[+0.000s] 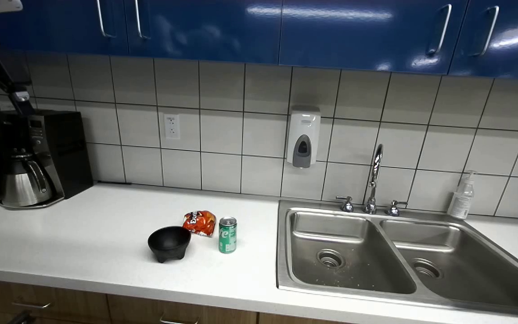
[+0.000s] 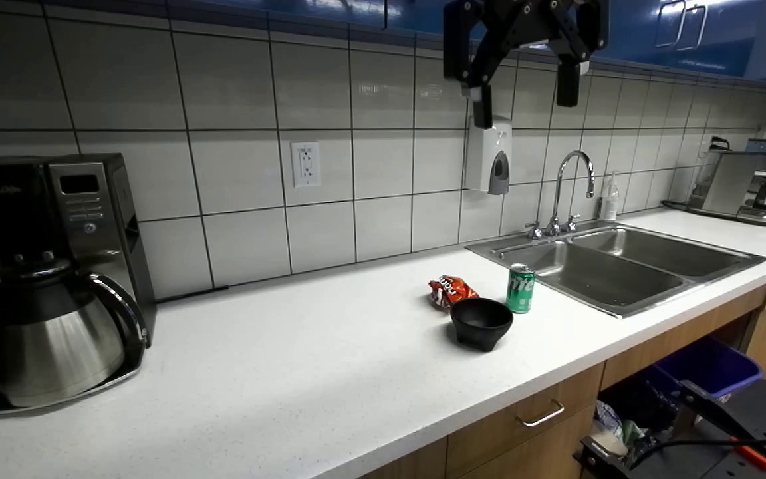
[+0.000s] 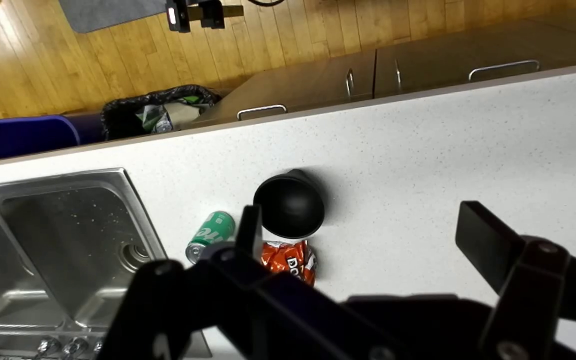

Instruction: Put the can in the bowl

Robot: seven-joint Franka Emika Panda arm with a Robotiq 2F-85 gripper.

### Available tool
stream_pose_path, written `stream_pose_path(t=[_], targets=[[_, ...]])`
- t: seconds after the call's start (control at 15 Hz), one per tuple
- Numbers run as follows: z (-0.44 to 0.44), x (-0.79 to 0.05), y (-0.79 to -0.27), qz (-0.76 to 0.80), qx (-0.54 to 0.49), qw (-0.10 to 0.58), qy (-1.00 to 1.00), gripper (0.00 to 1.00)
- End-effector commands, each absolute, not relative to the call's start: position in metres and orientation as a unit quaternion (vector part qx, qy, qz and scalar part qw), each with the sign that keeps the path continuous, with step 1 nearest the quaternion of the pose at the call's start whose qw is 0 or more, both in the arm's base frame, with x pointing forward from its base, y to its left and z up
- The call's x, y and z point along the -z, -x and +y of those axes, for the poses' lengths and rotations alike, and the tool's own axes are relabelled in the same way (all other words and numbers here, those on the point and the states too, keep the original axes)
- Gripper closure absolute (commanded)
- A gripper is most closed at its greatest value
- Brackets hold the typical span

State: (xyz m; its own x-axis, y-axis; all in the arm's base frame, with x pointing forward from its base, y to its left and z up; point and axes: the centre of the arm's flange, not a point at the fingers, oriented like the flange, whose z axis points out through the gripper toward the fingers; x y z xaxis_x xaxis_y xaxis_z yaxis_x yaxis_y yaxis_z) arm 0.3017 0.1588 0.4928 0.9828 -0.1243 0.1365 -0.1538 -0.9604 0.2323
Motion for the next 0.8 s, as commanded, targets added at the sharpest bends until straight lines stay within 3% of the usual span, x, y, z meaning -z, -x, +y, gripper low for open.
stream_pose_path(t=[0.0, 0.73], targets=[[0.15, -0.489, -0.308, -0.069, -0.056, 0.118, -0.989, 0.0], [0.062, -0.472, -0.341, -0.078, -0.015, 0.066, -0.995, 0.0]])
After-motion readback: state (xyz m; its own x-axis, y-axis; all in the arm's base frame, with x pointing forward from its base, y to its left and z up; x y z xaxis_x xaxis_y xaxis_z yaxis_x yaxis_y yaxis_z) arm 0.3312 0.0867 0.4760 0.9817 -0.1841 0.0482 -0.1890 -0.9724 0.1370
